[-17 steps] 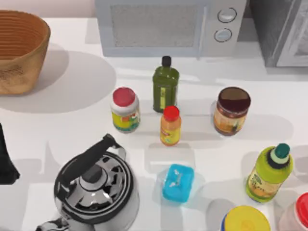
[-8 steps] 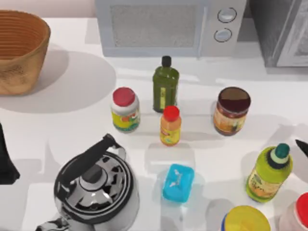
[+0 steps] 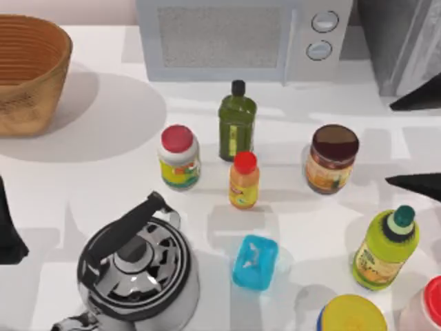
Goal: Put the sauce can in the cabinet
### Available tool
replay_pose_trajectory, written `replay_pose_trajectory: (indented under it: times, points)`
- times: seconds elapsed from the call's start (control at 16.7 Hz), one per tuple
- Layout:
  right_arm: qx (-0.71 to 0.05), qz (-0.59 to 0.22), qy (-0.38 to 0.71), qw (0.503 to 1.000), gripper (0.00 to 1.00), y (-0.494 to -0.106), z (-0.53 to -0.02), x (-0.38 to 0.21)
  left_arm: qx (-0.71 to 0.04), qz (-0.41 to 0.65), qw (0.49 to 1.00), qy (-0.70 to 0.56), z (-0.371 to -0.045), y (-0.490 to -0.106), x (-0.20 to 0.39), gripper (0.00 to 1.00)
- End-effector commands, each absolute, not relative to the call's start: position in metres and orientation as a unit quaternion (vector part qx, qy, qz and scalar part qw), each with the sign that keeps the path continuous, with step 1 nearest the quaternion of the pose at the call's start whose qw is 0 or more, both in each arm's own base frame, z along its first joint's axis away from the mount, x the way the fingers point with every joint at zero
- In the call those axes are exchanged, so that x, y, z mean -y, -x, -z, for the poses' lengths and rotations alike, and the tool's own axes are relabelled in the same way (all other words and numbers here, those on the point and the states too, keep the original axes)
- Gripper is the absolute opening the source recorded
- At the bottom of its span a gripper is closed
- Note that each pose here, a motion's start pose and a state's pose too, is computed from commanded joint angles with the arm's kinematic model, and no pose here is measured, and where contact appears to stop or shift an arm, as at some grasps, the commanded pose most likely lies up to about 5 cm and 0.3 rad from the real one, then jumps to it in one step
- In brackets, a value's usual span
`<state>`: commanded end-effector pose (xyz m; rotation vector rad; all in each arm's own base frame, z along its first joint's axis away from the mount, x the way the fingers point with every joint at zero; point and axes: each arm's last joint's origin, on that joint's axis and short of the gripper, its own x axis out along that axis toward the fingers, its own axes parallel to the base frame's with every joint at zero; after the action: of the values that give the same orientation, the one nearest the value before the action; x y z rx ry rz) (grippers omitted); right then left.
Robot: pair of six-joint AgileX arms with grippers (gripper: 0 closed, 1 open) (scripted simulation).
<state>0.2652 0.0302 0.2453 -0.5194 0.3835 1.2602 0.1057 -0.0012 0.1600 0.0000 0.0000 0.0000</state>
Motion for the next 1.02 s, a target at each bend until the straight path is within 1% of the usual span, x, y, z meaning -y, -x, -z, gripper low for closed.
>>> replay_pose_trajectory:
  times: [0.24,0.48,0.6,0.78,0.9,1.02]
  points:
    - [-0.128,-0.666,0.198,0.708,1.0,-0.33,-0.207,-0.025,0.0,0.0,1.0,0.0,-0.16,-0.106,0.001,1.0]
    - [-0.077,-0.707,0.136,0.689,1.0,-0.376,-0.143,-0.016,0.0,0.0,1.0,0.0,-0.16,-0.106,0.001,1.0]
    - [-0.058,-0.713,0.105,0.691,1.0,-0.389,-0.108,-0.011,0.0,0.0,1.0,0.0,-0.16,-0.106,0.001,1.0]
    - [-0.041,-0.711,0.065,0.699,1.0,-0.397,-0.06,-0.004,0.0,0.0,1.0,0.0,-0.16,-0.106,0.001,1.0]
    - [-0.037,-0.706,0.046,0.706,1.0,-0.397,-0.038,-0.001,0.0,0.0,1.0,0.0,-0.16,-0.106,0.001,1.0]
    - [-0.036,-0.703,0.036,0.709,1.0,-0.396,-0.026,0.001,0.0,0.0,1.0,0.0,-0.16,-0.106,0.001,1.0]
